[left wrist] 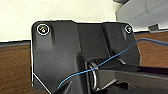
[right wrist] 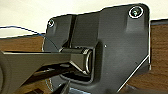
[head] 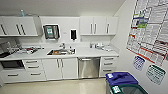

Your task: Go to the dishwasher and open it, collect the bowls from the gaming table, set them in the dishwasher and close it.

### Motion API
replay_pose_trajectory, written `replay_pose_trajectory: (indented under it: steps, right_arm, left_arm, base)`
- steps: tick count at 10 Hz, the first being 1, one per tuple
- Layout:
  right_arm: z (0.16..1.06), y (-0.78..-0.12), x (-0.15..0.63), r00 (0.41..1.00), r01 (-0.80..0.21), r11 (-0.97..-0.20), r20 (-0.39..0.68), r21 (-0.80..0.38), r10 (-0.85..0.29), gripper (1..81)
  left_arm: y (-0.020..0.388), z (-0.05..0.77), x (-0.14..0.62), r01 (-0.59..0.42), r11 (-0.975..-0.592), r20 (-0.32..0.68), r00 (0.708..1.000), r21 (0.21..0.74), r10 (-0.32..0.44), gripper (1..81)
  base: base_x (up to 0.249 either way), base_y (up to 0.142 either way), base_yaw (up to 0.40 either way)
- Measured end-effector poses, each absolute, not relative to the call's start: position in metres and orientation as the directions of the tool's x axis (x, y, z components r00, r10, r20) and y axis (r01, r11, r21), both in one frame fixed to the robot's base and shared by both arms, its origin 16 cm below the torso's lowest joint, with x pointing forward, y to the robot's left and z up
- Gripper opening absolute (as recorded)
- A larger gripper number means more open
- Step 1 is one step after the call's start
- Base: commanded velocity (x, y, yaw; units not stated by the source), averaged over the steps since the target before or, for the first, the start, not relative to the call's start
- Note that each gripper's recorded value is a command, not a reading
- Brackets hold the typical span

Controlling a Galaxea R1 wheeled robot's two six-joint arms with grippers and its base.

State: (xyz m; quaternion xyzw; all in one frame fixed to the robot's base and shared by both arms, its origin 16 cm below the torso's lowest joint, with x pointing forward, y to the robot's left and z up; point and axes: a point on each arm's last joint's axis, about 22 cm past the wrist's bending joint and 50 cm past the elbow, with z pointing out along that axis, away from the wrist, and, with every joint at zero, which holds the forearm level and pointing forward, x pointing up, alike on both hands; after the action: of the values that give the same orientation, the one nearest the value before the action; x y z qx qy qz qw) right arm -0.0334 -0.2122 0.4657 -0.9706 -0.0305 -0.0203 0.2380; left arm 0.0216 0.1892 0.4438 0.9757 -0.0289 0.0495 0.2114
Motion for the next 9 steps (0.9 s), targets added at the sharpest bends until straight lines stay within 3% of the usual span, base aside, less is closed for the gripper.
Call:
replay_pose_trajectory:
  steps: [9]
  right_arm:
    - [0.465, -0.214, -0.031, 0.997, 0.072, -0.887, 0.060, -0.456, 0.051, 81.1]
  left_arm:
    - [0.191, 0.444, 0.025, -0.079, -0.910, 0.114, 0.993, 0.407, -0.035, 81.1]
  base:
    - [0.096, 0.000, 0.000]
